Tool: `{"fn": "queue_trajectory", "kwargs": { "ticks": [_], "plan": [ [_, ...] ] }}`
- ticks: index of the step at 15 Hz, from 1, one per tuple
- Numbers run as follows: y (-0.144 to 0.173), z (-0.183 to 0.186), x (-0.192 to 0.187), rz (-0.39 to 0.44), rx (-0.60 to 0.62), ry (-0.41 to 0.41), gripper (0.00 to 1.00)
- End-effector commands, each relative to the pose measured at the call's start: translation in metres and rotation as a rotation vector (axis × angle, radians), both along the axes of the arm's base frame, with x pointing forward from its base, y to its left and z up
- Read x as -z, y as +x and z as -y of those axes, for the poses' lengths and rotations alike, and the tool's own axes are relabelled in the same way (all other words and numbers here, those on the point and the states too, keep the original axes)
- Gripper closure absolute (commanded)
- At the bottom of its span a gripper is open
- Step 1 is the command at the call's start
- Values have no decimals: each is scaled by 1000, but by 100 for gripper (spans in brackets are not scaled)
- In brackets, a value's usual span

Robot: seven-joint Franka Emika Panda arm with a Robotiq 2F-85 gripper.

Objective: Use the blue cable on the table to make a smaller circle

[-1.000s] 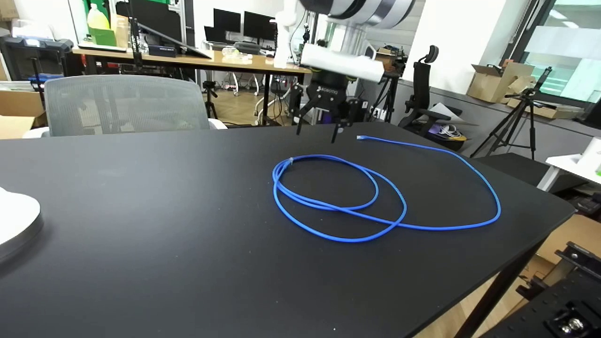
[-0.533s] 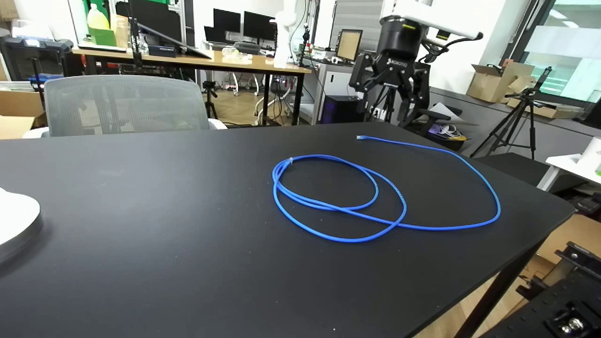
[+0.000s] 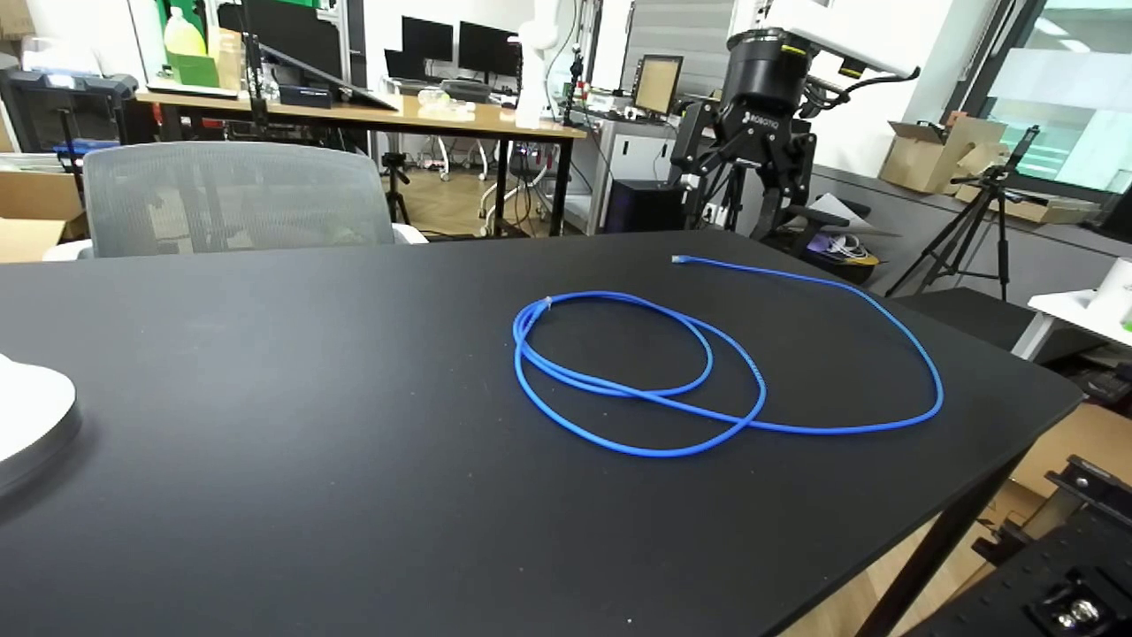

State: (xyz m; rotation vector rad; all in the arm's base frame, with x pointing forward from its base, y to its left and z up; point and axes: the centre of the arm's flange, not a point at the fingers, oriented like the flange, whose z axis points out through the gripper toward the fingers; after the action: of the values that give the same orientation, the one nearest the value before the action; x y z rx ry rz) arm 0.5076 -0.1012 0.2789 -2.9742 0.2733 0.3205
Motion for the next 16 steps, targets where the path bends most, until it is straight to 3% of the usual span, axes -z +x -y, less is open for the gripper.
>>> {"fn": "queue_trajectory", "kwargs": {
  "ticks": [1,6,9,13,16],
  "plan": [
    [0,0,0,0,0,0,0],
    [0,0,0,0,0,0,0],
    [19,17,-8,188,-59,-128,0],
    [52,73,-24,375,-113,-287,0],
    [66,142,-33,370,-56,-258,0]
  ]
}}
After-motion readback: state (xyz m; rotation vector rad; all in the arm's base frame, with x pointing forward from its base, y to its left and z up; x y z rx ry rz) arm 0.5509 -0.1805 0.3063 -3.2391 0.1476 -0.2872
